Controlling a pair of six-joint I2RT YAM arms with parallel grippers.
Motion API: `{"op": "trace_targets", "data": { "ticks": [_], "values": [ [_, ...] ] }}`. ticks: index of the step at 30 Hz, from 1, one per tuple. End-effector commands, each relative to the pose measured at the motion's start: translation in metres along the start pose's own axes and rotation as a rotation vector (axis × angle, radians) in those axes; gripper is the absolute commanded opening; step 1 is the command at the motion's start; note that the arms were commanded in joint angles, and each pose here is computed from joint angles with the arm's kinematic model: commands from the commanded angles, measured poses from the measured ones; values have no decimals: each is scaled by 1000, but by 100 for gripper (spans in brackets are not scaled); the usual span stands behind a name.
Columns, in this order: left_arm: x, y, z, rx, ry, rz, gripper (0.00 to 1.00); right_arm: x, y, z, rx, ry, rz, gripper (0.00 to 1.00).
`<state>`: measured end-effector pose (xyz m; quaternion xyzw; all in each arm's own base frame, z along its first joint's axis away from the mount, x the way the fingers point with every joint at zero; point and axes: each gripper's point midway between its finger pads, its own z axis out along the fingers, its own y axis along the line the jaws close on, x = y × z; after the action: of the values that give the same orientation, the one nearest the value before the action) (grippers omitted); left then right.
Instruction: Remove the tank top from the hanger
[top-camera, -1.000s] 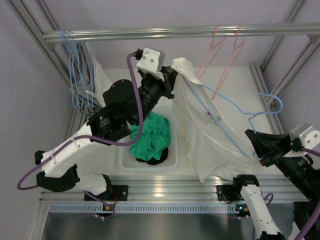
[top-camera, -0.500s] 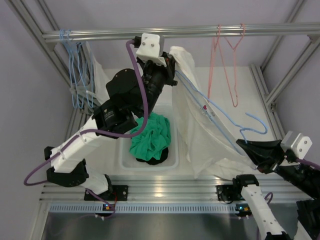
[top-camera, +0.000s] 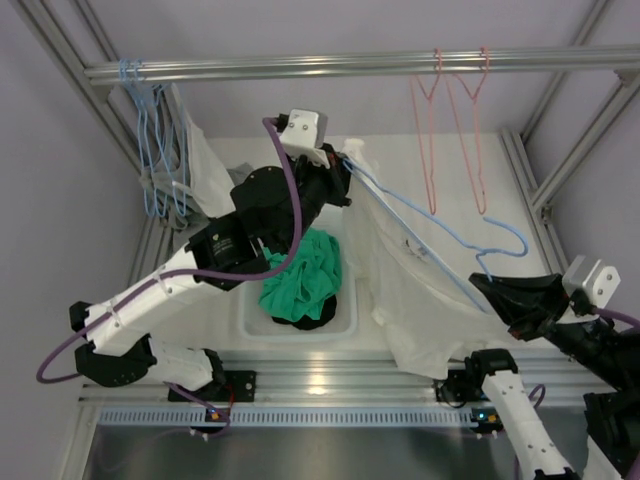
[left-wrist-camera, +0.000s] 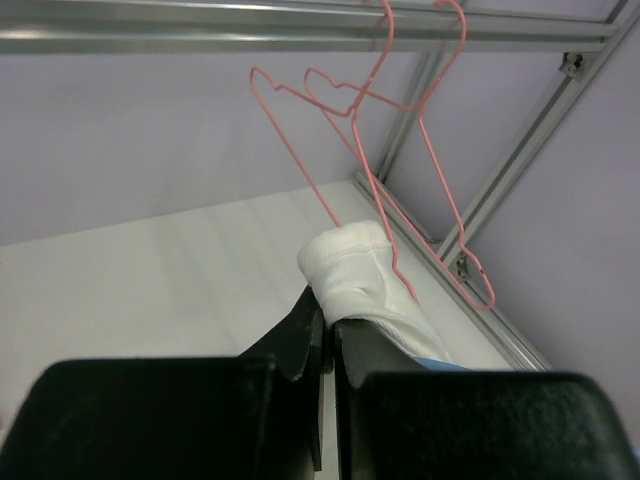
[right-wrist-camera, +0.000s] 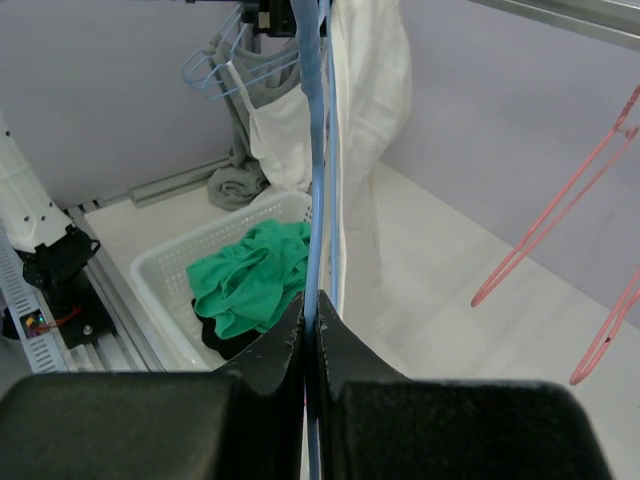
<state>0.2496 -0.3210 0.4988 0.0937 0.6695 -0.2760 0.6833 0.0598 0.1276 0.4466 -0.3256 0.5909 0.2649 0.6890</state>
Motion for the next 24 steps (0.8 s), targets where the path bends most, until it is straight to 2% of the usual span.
{"op": "trace_targets", "data": {
  "ticks": [1,5,9,11,15,19,21,24],
  "values": [
    [10,-49,-24,255,52,-176,0,-40,-6,8,4,-169,-38,0],
    [33,-59,-34,330,114,-228,0,-62,-6,8,0,-276,-44,0],
    [41,-54,-38,315,128,-262,0,-65,-1,8,-26,-312,-40,0],
    [35,-44,-40,274,101,-308,0,-66,1,6,-24,-322,-48,0],
    [12,-3,-40,84,-4,-340,0,-60,3,2,-18,-323,-63,0],
    [-3,20,-35,-14,-60,-357,0,-50,6,0,-22,-322,-70,0],
    [-6,13,-33,24,-56,-354,0,-48,1,2,-1,-330,-50,0],
    [8,-18,-29,172,-23,-369,0,-54,-5,3,25,-374,-17,0]
  ]
}}
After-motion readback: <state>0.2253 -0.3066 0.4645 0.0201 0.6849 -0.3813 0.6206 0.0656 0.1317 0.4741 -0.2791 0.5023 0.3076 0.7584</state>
